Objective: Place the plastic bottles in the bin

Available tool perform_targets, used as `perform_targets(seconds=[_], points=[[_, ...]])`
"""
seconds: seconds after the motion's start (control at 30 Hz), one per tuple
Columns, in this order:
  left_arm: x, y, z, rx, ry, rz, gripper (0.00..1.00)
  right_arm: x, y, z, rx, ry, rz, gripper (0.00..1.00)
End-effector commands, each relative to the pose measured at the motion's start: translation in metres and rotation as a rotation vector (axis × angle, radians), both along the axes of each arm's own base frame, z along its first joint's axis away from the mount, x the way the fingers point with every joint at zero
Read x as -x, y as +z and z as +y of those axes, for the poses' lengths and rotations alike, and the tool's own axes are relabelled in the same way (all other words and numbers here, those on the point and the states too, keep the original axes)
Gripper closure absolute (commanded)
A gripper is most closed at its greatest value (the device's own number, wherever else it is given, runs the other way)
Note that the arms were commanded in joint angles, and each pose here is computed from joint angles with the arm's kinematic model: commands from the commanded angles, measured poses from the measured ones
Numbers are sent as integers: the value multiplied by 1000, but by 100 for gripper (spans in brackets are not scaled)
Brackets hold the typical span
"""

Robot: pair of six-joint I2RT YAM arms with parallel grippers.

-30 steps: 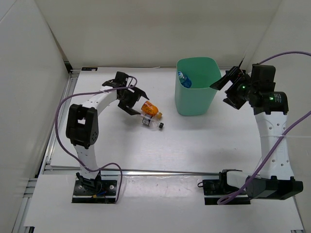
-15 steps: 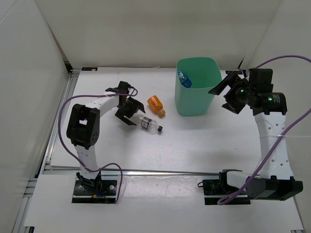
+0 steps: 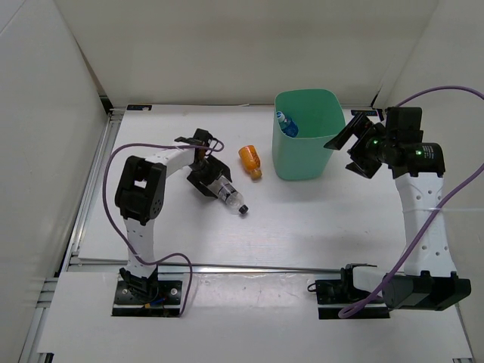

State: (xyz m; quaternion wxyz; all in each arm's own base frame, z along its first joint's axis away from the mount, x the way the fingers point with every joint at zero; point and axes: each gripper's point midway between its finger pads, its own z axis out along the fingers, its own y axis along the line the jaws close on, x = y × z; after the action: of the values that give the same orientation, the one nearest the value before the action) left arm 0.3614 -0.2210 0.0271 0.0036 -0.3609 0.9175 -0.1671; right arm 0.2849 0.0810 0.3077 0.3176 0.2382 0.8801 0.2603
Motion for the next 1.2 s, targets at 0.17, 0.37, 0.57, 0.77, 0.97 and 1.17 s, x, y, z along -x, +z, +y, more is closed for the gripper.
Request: perform_targets(seconds=[0.17,0.37,0.57,0.77,0.97,1.17], points=[[10,3,-19,40,-79,8,26,3,-11,-6,36,-8,18,0],[-3,34,-17,56,-84,-77,45,5,-13,-8,42,-14,20,0],[-39,120,18,57,17,-267,49,5,-7,-19,90,-64,5,0],[-100,270,4,204,4,-647,51,17,-13,-37,148,-163,44,0],[-121,406,-55,429,-167,-1042,50,24,-23,-37,130,-165,73,0],[-123,456,-95,543,-303,-1301,54,34,-27,-38,110,-170,73,0]])
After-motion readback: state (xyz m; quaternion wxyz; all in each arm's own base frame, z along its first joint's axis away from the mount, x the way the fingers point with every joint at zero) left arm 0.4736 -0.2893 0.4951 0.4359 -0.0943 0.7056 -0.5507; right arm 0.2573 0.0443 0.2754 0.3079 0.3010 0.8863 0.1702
